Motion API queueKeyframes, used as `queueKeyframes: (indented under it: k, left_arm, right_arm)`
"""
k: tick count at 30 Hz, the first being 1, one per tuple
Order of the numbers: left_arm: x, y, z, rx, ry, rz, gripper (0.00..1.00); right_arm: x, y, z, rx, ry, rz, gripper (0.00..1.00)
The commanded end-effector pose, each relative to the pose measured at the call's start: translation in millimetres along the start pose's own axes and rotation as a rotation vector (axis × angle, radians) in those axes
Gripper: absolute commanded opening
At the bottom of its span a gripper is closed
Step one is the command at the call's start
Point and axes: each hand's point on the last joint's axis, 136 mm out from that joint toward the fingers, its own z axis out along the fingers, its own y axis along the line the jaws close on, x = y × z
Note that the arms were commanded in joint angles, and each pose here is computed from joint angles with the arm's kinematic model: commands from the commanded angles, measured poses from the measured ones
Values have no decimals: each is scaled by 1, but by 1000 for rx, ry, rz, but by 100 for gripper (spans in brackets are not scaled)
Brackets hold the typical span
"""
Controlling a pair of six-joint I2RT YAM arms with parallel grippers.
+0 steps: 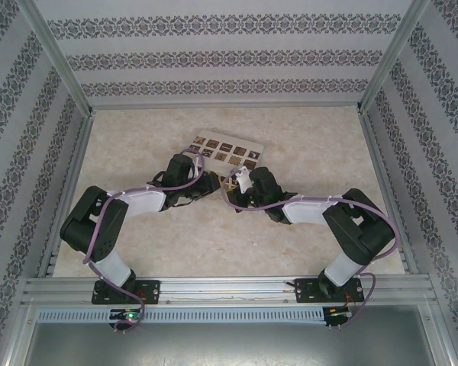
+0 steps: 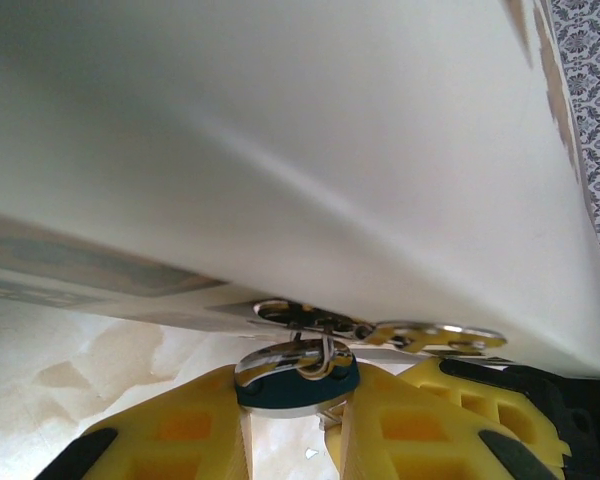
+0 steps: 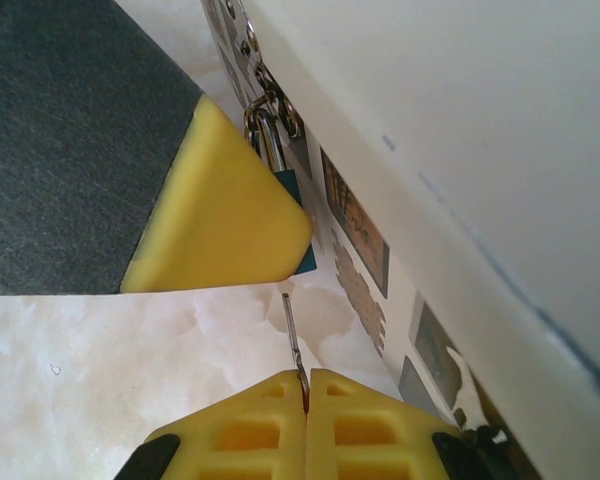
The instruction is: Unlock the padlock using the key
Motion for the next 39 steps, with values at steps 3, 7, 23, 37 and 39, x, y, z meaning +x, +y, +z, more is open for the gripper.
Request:
queueKeyframes:
  k: [3,7,23,37,39]
  left_arm:
    - [-1,-30,-6,81,12,15,23]
    - [-1,-29,-5,83,14,11,23]
    - [-1,-28,-3,82,12,7,23]
    - [0,-29,-2,87,21,6,23]
    - [0,-28,-2,85,20,3,23]
  right_arm:
    - [-19,-1,4,21,-55,-18,0]
    - [-21,1,5,9,-64,-10,0]
    - [-25,10,7,-54,-76,-5,0]
    - [-32,8,10,-50,-97,0,0]
    - [-34,9,11,-53,-107,0,0]
